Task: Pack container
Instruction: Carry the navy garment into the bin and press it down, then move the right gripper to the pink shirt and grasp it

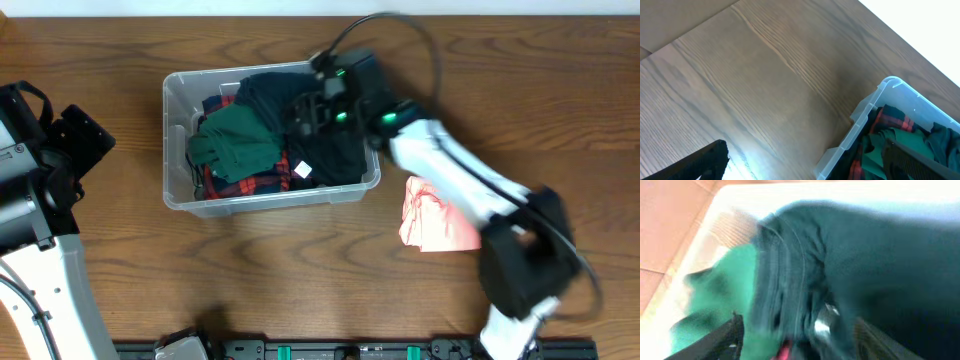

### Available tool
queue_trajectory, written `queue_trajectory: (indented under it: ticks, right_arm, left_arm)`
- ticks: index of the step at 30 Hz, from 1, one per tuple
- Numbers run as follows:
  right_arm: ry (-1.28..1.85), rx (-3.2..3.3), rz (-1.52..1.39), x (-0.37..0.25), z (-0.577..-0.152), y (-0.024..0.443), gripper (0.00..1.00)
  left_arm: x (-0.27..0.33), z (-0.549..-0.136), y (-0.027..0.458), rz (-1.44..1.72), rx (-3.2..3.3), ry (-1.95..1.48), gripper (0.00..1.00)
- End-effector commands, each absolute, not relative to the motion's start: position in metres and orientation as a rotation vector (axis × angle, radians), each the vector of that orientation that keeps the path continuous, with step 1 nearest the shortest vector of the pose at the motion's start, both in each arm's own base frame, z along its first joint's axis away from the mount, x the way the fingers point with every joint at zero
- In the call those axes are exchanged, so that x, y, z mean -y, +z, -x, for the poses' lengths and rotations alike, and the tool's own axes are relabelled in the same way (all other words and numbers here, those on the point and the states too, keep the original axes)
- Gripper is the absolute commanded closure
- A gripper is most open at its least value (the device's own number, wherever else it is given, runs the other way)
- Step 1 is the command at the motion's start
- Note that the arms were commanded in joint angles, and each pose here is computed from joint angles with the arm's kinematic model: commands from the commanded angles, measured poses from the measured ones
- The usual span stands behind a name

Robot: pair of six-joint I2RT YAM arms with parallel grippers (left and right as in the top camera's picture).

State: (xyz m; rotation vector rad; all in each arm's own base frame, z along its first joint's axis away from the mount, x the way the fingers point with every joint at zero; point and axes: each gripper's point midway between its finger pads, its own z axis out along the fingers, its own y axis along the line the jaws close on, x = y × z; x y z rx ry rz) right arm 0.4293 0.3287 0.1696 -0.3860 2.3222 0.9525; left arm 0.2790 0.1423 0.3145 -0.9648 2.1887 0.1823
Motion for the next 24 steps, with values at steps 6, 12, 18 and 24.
queue_trajectory:
  ticks: [6,12,18,24]
  right_arm:
    - [0.712,-2.199,0.044,-0.137,-0.427,0.299,0.26]
    - [0.515,-2.398,-0.287,0.007,-0.394,0.257,0.24]
    - [0.436,-2.616,-0.419,0.083,-0.355,0.198,0.21]
    - [0.565,-2.864,-0.508,0.084,-0.333,0.132,0.24]
  left_arm:
    - [-0.146,-0.278,0.319,0.978,-2.172,0.201,0.02]
    - [-0.146,-0.278,0.319,0.978,-2.172,0.201,0.02]
    - [-0.146,-0.278,0.319,0.978,-2.172,0.201,0.02]
    - [-0.146,-0.278,0.319,0.978,-2.172,0.201,0.02]
